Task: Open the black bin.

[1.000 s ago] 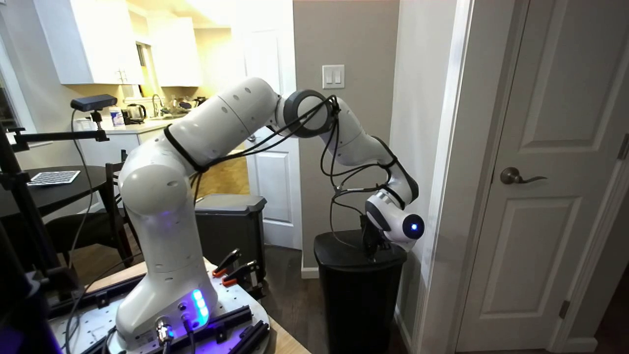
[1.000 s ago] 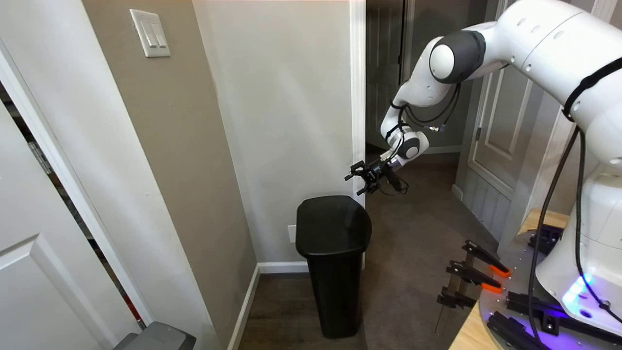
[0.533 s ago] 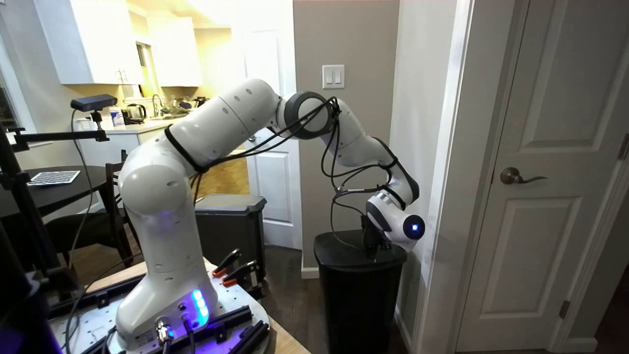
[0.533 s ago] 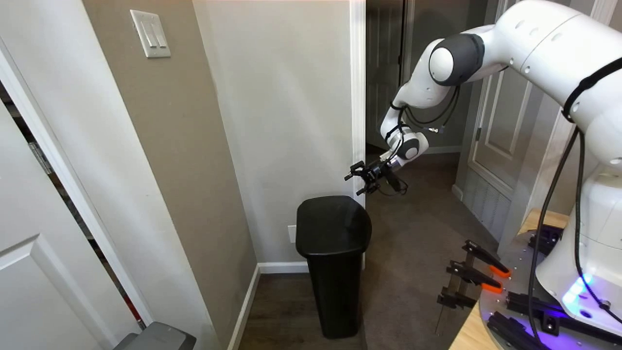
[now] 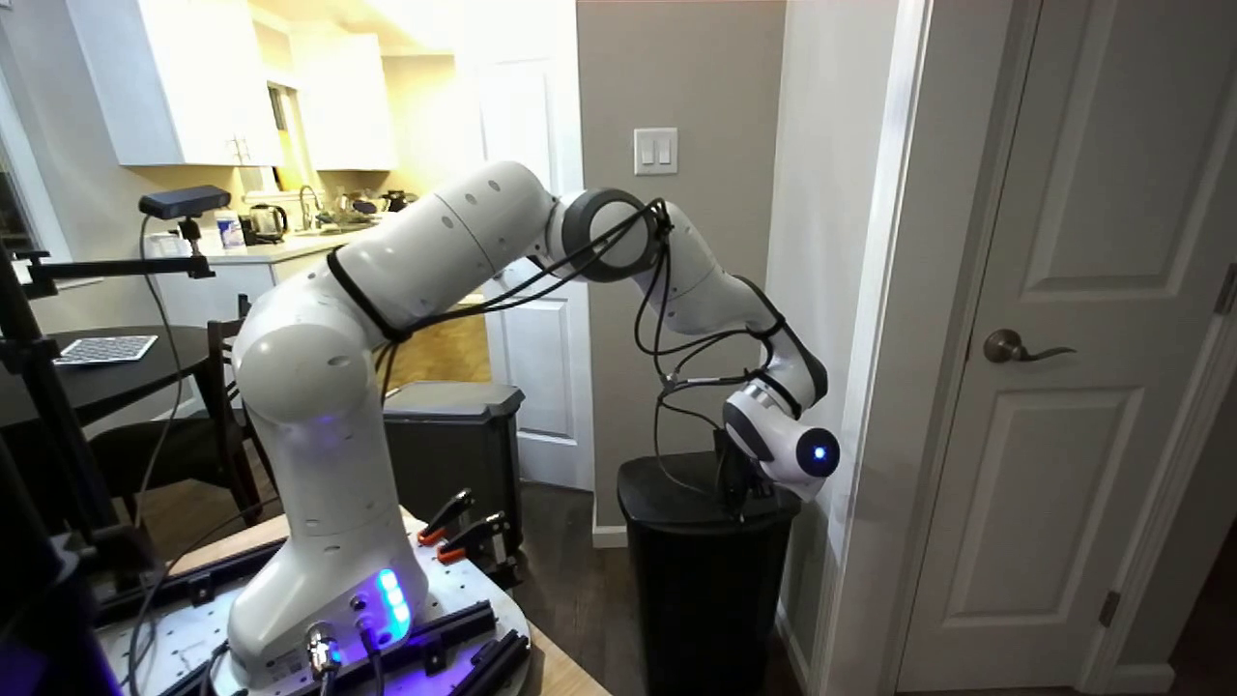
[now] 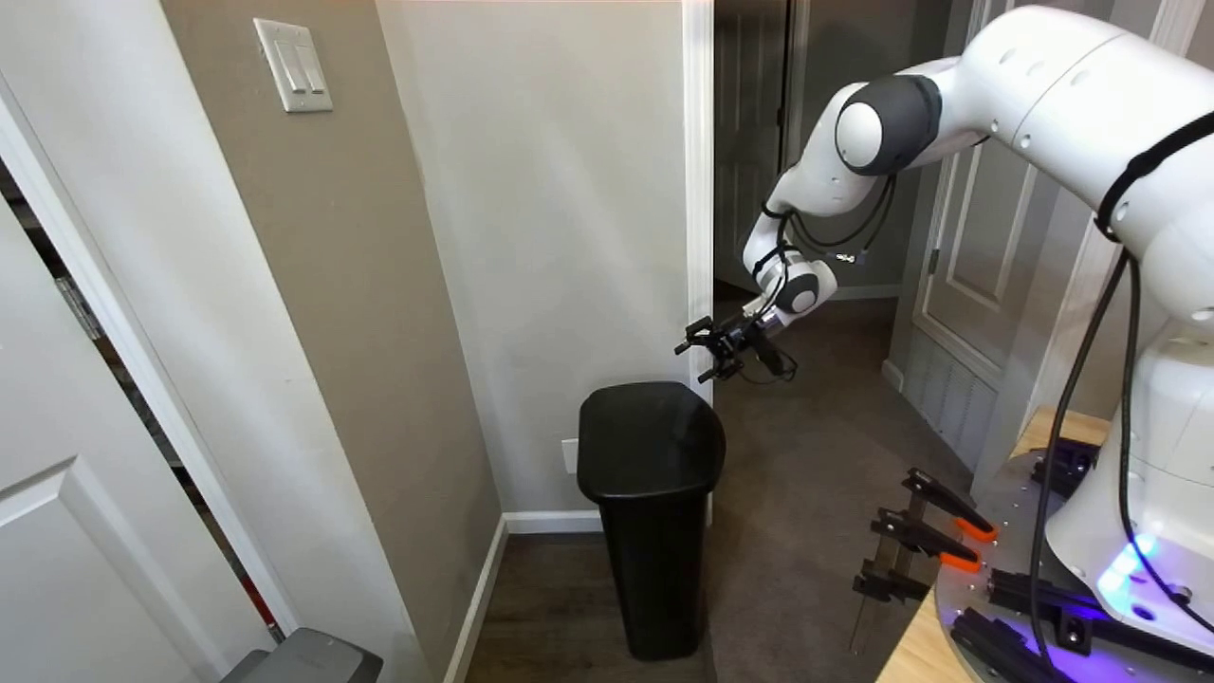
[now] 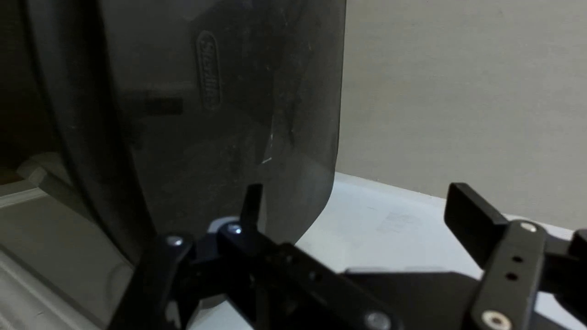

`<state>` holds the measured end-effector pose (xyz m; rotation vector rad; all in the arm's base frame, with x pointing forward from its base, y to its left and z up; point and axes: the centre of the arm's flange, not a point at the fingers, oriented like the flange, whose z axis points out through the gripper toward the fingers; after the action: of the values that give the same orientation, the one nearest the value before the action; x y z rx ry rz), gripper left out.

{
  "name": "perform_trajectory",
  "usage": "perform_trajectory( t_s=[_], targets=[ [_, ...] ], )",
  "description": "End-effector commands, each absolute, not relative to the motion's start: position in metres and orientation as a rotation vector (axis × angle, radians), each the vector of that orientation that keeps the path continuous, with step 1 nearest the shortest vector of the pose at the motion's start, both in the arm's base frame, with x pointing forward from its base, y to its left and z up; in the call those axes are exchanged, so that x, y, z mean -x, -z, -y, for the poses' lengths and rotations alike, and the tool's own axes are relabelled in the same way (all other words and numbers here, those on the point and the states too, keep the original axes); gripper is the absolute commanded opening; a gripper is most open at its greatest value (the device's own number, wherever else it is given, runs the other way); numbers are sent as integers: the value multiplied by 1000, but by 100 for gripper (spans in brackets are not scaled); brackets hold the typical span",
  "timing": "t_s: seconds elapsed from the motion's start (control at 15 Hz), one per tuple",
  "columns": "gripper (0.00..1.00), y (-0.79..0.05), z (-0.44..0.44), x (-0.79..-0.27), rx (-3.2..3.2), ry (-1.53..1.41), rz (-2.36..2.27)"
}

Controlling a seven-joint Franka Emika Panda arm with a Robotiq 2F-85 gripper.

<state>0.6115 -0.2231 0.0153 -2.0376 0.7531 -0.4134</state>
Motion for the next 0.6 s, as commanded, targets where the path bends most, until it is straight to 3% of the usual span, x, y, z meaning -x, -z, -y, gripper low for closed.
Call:
perform_trajectory(
  t_s=[0.0,0.53],
  targets=[
    [100,5,242,-618,2039,416,-838],
    [100,60,269,-615,2017,333,-993]
  ],
)
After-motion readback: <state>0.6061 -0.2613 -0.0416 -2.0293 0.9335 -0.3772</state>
